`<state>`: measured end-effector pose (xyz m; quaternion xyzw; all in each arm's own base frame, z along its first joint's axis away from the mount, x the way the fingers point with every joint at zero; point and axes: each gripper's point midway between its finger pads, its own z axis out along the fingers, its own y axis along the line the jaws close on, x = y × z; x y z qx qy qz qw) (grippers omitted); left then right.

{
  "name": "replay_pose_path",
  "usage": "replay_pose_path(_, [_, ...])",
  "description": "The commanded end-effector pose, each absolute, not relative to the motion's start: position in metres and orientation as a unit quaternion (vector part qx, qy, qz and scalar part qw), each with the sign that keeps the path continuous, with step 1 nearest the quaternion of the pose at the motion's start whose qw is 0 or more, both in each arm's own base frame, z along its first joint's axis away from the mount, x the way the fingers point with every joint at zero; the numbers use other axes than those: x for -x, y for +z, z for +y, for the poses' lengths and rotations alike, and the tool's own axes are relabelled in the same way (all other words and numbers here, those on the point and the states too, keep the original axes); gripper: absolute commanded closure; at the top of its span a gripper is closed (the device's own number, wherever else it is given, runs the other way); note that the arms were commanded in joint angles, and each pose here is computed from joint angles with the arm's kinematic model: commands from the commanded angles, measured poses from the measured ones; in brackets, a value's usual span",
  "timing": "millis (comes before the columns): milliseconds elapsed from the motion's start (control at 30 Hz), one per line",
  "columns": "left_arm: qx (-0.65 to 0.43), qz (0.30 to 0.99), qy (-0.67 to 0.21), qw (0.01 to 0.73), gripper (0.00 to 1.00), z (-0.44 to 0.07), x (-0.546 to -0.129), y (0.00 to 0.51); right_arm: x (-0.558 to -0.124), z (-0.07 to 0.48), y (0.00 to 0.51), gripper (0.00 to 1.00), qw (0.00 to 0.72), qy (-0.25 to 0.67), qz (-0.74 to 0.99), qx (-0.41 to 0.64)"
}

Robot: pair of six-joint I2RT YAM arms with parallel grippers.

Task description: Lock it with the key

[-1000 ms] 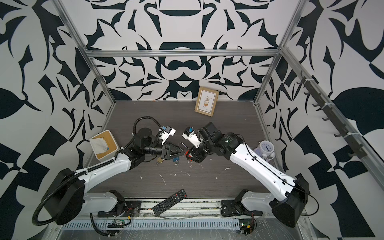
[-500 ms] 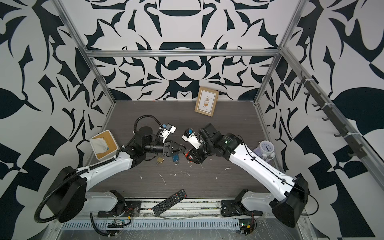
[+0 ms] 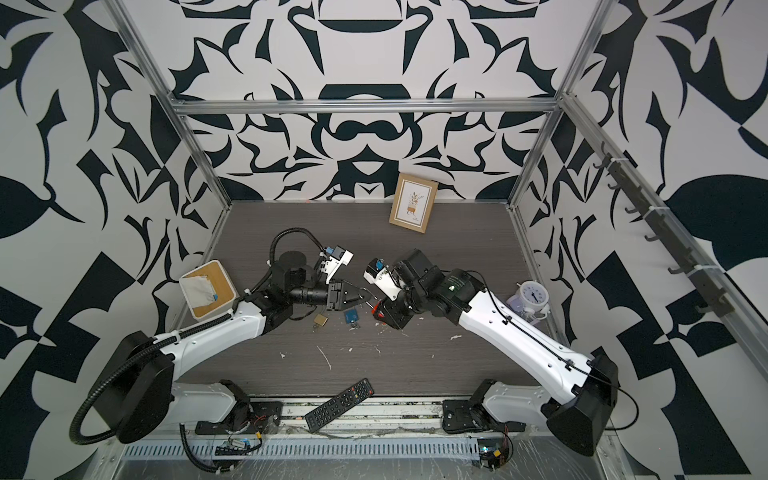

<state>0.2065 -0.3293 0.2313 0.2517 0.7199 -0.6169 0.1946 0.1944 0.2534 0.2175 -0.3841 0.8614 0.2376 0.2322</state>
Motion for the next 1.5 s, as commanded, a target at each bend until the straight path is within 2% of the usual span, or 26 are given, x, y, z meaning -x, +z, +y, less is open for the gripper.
replay_pose_path(0, [-0.260,0.715,-0.618,0.198,0.75,-0.332,-0.208,0.240,-0.200,0.254,0.226,1.00,0.266,0.232,0.852,0.386])
replay_pose_path(300, [-0.248,0.726,-0.609,0.201,0.89,-0.334,-0.215,0.238,-0.204,0.256,0.220,1.00,0.276,0.227,0.851,0.385])
replay_pose_path(400, [-0.237,0.734,-0.601,0.208,1.00,-0.333,-0.220,0.239,-0.206,0.256,0.220,1.00,0.283,0.224,0.850,0.384])
replay_pose_path(600, [-0.225,0.744,-0.591,0.218,1.00,-0.331,-0.226,0.242,-0.211,0.257,0.225,1.00,0.307,0.226,0.844,0.377])
replay_pose_path(633, [-0.225,0.745,-0.589,0.217,0.93,-0.331,-0.225,0.242,-0.212,0.257,0.227,1.00,0.310,0.226,0.844,0.376])
replay_pose_path(667, [-0.225,0.746,-0.588,0.217,0.77,-0.331,-0.226,0.242,-0.212,0.256,0.228,1.00,0.312,0.225,0.843,0.375])
replay_pose_path(733, [-0.222,0.747,-0.587,0.221,0.54,-0.330,-0.226,0.242,-0.210,0.256,0.229,1.00,0.311,0.225,0.842,0.378])
replay_pose_path(767, [-0.220,0.748,-0.584,0.224,0.49,-0.329,-0.226,0.243,-0.210,0.255,0.230,1.00,0.312,0.224,0.842,0.379])
replay_pose_path(867, [-0.220,0.749,-0.581,0.229,0.48,-0.328,-0.228,0.243,-0.207,0.255,0.231,1.00,0.311,0.229,0.839,0.383])
replay_pose_path(1233, [-0.224,0.737,-0.594,0.234,0.52,-0.335,-0.233,0.257,-0.200,0.262,0.226,1.00,0.287,0.242,0.838,0.395])
replay_pose_path(1467, [-0.227,0.735,-0.599,0.223,0.63,-0.338,-0.232,0.258,-0.203,0.263,0.230,1.00,0.299,0.237,0.837,0.393])
